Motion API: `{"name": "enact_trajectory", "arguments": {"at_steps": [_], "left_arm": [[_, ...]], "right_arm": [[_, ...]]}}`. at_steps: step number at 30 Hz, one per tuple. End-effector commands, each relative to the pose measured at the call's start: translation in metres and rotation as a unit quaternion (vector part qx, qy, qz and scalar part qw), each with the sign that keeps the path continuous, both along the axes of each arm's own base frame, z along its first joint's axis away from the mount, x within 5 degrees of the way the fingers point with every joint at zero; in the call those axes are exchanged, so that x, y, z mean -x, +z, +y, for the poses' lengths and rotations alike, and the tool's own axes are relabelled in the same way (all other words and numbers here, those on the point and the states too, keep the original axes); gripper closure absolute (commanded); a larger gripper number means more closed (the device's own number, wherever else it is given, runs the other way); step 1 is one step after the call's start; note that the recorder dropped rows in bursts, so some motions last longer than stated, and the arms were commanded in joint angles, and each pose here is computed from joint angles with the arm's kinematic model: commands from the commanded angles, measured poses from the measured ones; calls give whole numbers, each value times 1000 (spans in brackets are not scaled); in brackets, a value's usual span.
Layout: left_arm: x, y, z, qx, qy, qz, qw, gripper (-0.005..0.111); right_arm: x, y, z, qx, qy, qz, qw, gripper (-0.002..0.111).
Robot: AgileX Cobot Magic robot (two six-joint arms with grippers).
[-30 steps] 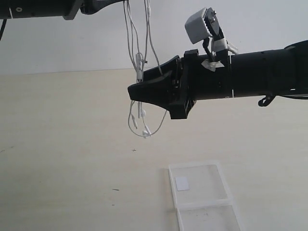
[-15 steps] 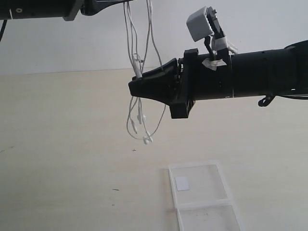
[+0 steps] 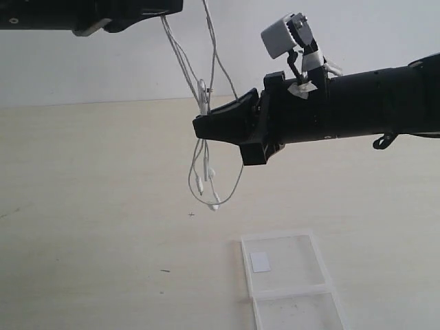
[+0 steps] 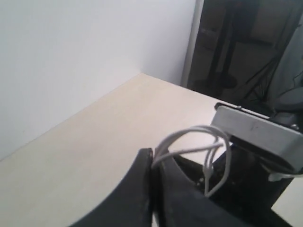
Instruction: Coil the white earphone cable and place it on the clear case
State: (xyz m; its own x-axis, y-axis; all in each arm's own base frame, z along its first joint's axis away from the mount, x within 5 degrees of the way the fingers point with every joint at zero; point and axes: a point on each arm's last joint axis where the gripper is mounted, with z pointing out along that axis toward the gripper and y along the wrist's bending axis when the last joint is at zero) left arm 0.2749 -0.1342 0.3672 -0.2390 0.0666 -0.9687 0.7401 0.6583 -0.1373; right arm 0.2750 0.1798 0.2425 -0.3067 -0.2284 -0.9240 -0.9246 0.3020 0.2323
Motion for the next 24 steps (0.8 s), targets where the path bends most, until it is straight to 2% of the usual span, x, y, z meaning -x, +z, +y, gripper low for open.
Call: {"name": "enact_trajectory", "arguments": {"at_steps": [1,4,7,13,17,20,23,24], "left_arm": [[1,1,19,-36,42,22,998,107],[1,-6,31,-93,62,41,993,107],[3,-8,35,-124,66,46,989,107],[8,-7,36,-133,59,50,988,107],[10,-13,38,-153,65,84,982,106],[12,-17,39,-175,56,91,979,95],[13,-18,39,-179,49,97,978,71],[13,-18,39,-179,49,97,978,59]], "right_arm": [[0,1,-2,23,-10,-8,1000,108],[1,2,-3,28,-8,-12,1000,108],[1,3,-3,27,-11,-8,1000,108],[0,2,-4,32,-20,-4,999,108],[0,2,-4,32,-21,3,999,108],[1,3,-5,38,-23,-1,999,108],[1,4,-5,42,-29,3,999,108],[1,3,-6,45,-27,2,999,108]]}}
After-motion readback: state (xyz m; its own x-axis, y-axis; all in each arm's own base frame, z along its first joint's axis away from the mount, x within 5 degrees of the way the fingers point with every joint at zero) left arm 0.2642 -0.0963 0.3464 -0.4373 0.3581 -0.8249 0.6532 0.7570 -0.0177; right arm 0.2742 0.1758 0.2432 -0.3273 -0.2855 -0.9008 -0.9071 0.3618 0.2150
